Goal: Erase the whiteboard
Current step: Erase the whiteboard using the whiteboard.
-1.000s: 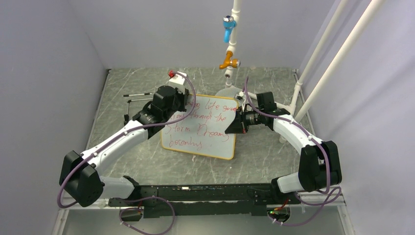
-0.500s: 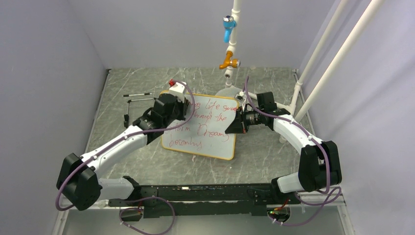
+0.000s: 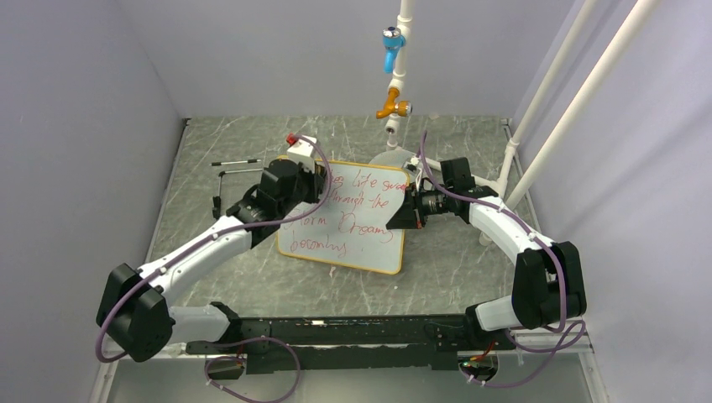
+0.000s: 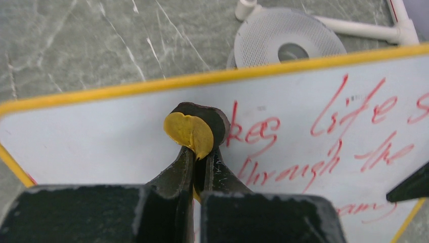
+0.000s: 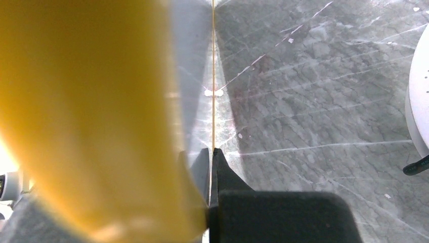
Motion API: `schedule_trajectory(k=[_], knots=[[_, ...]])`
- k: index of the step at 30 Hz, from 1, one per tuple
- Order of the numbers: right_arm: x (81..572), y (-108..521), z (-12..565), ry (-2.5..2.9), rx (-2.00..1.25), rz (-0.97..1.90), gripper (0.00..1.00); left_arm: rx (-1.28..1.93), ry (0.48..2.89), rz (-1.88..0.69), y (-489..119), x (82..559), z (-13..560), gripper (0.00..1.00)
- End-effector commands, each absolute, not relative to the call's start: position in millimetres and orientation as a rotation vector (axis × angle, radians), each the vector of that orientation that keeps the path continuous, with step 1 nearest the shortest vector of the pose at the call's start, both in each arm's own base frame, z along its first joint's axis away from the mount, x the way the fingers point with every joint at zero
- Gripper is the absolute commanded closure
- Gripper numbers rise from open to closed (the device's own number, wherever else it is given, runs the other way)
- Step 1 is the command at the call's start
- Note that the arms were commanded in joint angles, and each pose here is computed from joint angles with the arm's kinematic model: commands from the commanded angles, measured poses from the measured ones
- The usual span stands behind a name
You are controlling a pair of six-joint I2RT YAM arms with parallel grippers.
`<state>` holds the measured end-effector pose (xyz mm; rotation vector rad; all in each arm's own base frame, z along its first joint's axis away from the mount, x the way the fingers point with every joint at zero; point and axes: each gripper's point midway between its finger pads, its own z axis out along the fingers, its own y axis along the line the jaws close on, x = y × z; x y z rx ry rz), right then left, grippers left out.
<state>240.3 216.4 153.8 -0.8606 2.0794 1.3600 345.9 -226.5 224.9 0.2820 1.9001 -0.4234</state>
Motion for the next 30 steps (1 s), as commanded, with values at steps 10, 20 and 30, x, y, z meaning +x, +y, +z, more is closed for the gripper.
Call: schedule_trajectory(k=[10, 20, 30], knots=[[257.6, 217.5, 169.6, 1.942, -0.968, 1.235, 1.00, 0.265, 1.828, -0.396, -227.3, 362.3, 265.8, 1.00], [256.9, 217.2, 172.6, 1.933, -0.974, 1.230, 1.00, 0.258, 1.878, -0.462, -226.1, 353.1, 246.4, 1.00], [257.8, 216.9, 170.1, 1.940, -0.972, 1.228, 1.00, 0.256, 1.914, -0.486, -231.3, 334.3, 221.6, 1.00]])
